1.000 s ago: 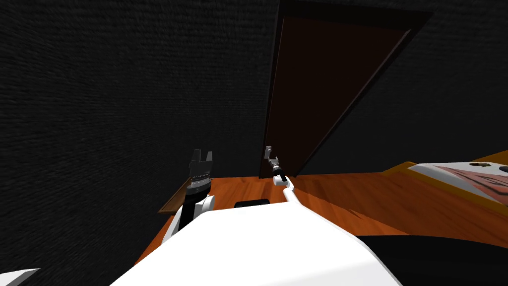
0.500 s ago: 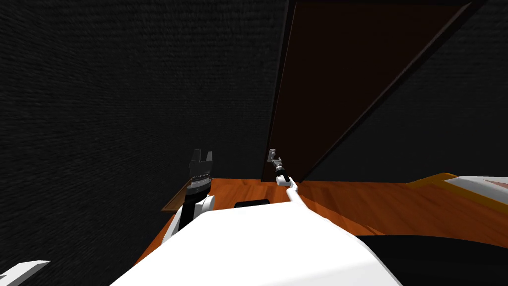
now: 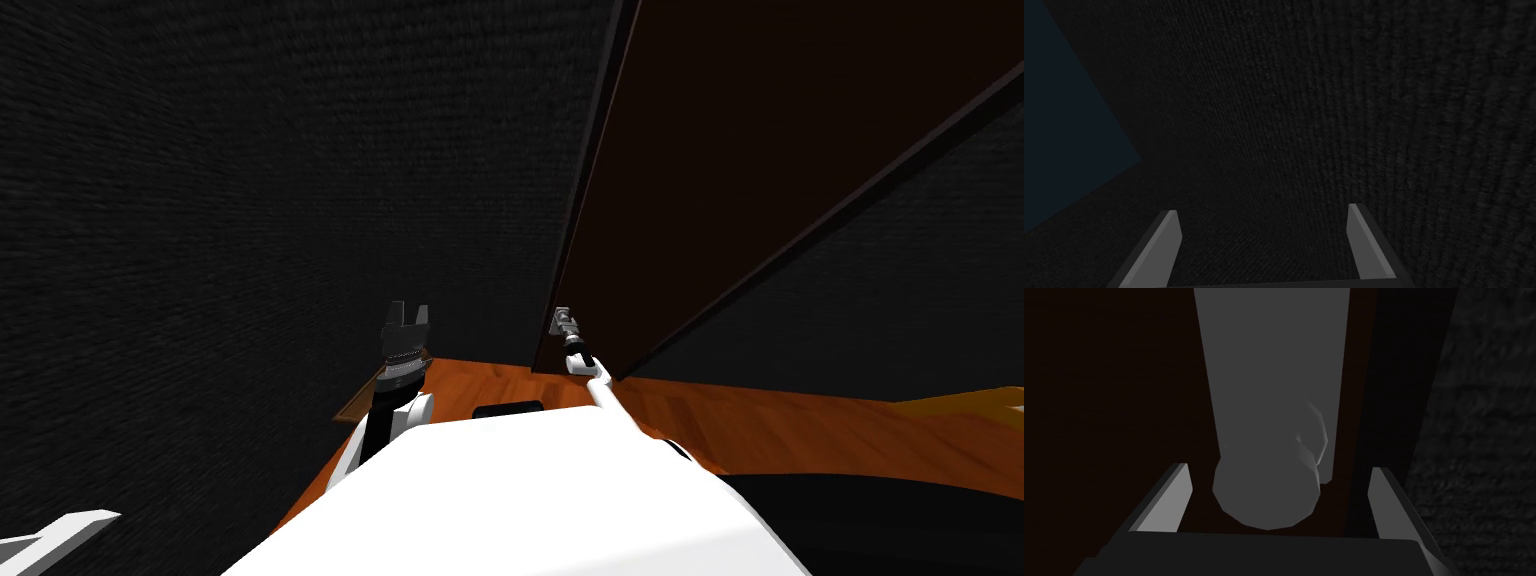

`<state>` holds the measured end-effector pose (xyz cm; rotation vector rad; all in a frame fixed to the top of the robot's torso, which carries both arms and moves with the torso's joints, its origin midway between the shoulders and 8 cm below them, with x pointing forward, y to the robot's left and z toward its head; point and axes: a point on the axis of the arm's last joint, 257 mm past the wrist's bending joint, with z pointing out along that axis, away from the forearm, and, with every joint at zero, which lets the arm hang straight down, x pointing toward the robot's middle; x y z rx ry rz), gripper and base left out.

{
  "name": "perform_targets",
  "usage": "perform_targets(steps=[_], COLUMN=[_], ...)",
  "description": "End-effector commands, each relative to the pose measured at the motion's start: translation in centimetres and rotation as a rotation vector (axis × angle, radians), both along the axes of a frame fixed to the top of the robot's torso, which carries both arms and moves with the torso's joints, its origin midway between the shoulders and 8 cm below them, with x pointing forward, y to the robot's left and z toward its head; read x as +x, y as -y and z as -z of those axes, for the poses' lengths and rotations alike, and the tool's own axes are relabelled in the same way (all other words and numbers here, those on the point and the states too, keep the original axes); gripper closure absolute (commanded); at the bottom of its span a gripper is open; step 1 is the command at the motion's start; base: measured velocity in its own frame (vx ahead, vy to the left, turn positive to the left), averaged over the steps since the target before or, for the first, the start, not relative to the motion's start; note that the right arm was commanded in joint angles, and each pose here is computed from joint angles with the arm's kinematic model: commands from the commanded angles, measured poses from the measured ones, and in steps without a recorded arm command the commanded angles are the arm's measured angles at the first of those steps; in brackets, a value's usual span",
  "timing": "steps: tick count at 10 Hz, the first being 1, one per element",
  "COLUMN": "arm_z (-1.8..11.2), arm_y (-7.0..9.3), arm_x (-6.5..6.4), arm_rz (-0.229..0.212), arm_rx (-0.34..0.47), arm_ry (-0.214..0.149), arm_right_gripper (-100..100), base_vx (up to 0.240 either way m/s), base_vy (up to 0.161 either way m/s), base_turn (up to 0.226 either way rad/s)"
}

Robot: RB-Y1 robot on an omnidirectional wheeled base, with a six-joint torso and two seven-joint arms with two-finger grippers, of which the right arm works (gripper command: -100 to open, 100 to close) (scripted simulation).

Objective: Pull the door open

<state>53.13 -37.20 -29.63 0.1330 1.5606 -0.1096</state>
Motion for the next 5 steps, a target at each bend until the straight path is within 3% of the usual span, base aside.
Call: perform_targets(steps=[1,2,3,5], arm_z=[-0.02,-0.01,-0.01,-0.01], arm_y=[1.88,1.32,1.32,1.32], arm_x=[-0.23,-0.12,-0.12,-0.12], arm_rz=[0.018,0.011,0.011,0.011], arm_rx=[0.001,-0.001,-0.001,-0.001], arm_ry=[0.001,-0.001,-0.001,-0.001], arm_right_gripper=[-100,-100,100,100], base_vx=[0.113,0.049,-0.006,-0.016], base_vy=[0.028,0.008,-0.002,-0.007], base_turn=[0.094,0.015,-0.018,0.002])
